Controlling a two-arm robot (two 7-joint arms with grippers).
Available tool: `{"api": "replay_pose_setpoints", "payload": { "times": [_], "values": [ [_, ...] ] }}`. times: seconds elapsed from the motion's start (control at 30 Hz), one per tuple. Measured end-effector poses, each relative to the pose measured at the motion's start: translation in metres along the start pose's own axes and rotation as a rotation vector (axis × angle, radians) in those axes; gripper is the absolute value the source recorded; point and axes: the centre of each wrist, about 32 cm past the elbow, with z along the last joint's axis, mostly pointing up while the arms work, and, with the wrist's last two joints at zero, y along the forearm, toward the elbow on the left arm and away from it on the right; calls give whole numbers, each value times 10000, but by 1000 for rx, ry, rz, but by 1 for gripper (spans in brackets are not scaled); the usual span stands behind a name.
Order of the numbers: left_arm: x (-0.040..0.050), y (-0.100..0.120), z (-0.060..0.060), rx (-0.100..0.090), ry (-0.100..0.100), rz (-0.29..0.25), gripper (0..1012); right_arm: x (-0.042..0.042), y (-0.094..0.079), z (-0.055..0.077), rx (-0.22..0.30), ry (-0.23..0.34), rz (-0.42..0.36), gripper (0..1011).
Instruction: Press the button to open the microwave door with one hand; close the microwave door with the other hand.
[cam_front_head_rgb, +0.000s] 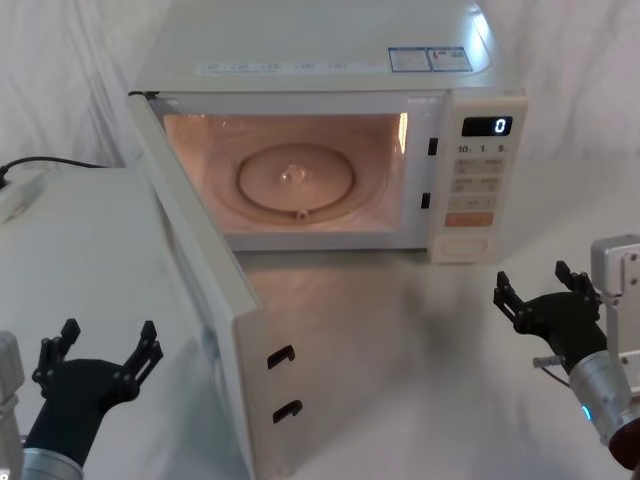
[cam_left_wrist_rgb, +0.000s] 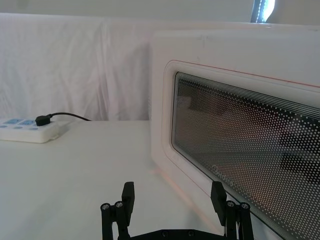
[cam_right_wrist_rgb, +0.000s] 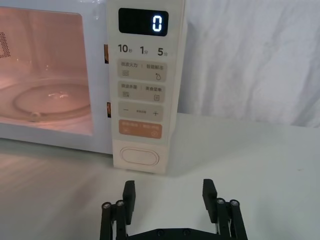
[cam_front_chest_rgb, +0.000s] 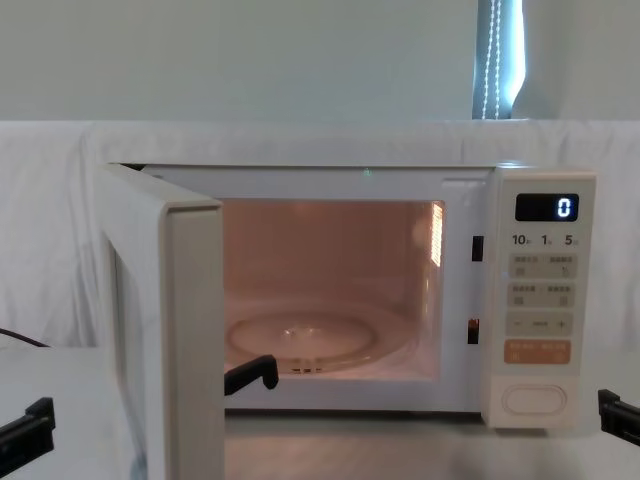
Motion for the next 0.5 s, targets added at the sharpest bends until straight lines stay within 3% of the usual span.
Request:
{"api": "replay_pose_setpoints", "payload": {
  "times": [0.2,0.5],
  "values": [
    [0,0,0,0,0,0,1001,-3,4,4,0,0,2,992],
    [0,0,0,0,0,0,1001,-6,8,10,0,-1,5,1002]
  ]
}}
